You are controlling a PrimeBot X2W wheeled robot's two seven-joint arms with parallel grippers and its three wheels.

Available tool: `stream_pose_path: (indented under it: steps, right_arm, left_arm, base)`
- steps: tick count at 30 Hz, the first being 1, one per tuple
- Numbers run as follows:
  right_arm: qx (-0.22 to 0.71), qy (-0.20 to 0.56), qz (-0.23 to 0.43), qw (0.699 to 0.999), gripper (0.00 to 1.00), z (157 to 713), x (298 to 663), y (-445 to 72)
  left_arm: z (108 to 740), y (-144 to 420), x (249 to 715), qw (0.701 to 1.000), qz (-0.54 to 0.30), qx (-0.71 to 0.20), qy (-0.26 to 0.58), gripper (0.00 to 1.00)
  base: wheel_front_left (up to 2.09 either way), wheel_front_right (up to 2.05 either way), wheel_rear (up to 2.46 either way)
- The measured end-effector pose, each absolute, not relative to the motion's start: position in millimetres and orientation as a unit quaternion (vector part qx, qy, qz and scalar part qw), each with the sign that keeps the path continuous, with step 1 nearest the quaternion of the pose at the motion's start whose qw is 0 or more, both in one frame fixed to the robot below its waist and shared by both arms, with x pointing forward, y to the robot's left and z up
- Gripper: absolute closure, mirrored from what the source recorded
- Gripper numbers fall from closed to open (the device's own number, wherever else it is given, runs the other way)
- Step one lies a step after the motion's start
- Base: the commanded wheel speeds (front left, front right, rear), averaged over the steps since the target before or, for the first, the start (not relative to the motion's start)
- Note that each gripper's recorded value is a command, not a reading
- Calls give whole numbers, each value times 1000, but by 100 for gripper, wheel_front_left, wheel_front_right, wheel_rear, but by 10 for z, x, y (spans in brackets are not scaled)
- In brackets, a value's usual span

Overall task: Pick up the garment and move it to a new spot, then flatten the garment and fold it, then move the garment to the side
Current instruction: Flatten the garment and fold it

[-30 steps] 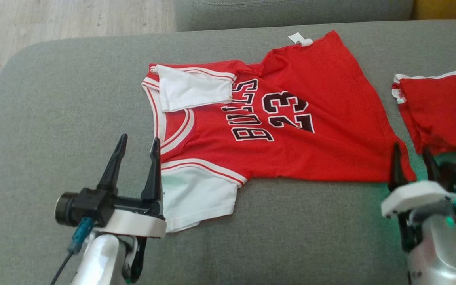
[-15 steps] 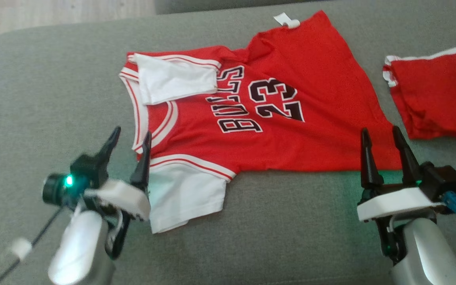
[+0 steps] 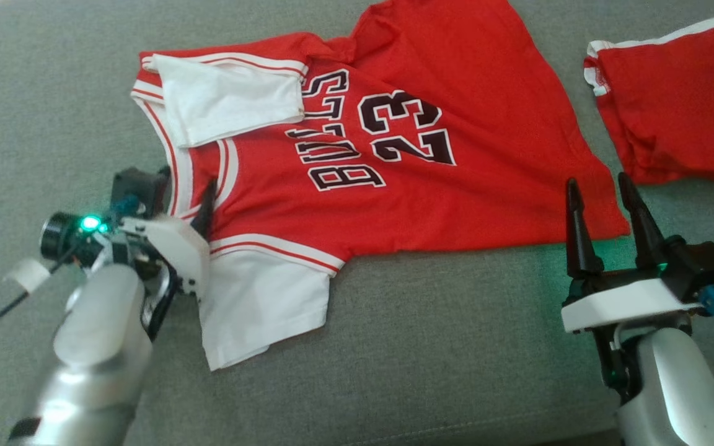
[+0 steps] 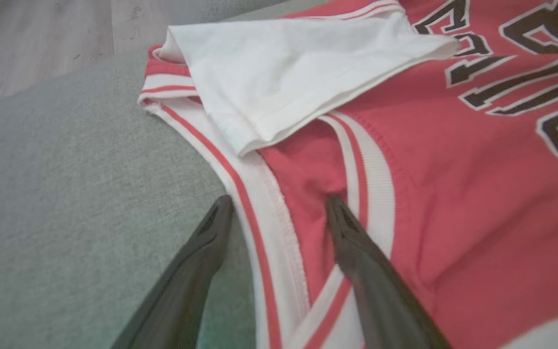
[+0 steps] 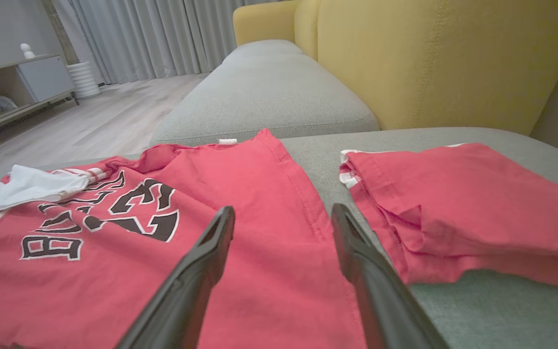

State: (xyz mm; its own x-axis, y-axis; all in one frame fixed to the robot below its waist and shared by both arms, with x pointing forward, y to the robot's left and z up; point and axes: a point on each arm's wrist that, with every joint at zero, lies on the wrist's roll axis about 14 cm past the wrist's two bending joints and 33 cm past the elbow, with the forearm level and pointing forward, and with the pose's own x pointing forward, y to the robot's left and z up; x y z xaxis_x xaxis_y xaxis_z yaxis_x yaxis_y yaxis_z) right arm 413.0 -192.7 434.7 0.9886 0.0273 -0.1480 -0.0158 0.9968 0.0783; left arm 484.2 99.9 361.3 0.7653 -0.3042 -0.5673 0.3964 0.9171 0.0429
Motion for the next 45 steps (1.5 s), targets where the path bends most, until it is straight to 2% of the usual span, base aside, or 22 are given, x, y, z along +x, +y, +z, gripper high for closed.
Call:
stream_pose_path:
  steps: [1, 2, 3, 13, 22, 23, 24, 28, 33, 45]
  right_arm:
    - [38, 76, 7, 996, 0, 4339, 4132, -1950]
    - [37, 78, 6, 996, 0, 4332, 4132, -1961]
    - [37, 77, 5, 996, 0, 4335, 4136, -1969]
    - [37, 78, 1, 996, 0, 4311, 4166, -1999]
    - [37, 69, 18, 997, 0, 4365, 4272, -1897]
    - [37, 66, 20, 997, 0, 4387, 4282, -1885]
    - [38, 64, 21, 997, 0, 4400, 4282, -1880]
    - [42, 60, 20, 997, 0, 4424, 4258, -1883]
    - [43, 47, 12, 998, 0, 4522, 4245, -1929]
    - [39, 16, 32, 999, 0, 4758, 4264, -1780]
  left_arm:
    - [3606, 991, 4878, 935, -190, 83, 289, 0]
    - [3596, 992, 4904, 933, -192, 86, 291, 43]
    - [3585, 992, 4926, 932, -194, 89, 292, 100]
    - [3712, 1034, 5192, 945, -198, 95, 244, 100]
    - [4403, 1069, 5896, 967, -184, 93, 148, 100]
    - [4420, 1071, 5913, 968, -181, 89, 149, 60]
    - [4410, 1085, 5912, 968, -180, 91, 152, 0]
    - [4323, 1148, 5824, 966, -174, 94, 166, 0]
    - [4564, 1214, 5712, 982, -148, 58, 101, 0]
    - [4751, 1526, 4879, 996, -76, -12, 41, 0]
  base:
    - [0, 0, 0]
    - [0, 0, 0]
    - [0, 0, 0]
    - [0, 0, 0]
    - [0, 0, 0]
    - [0, 0, 0]
    - [0, 0, 0]
    - [0, 0, 0]
    - [0, 0, 0]
    - [0, 0, 0]
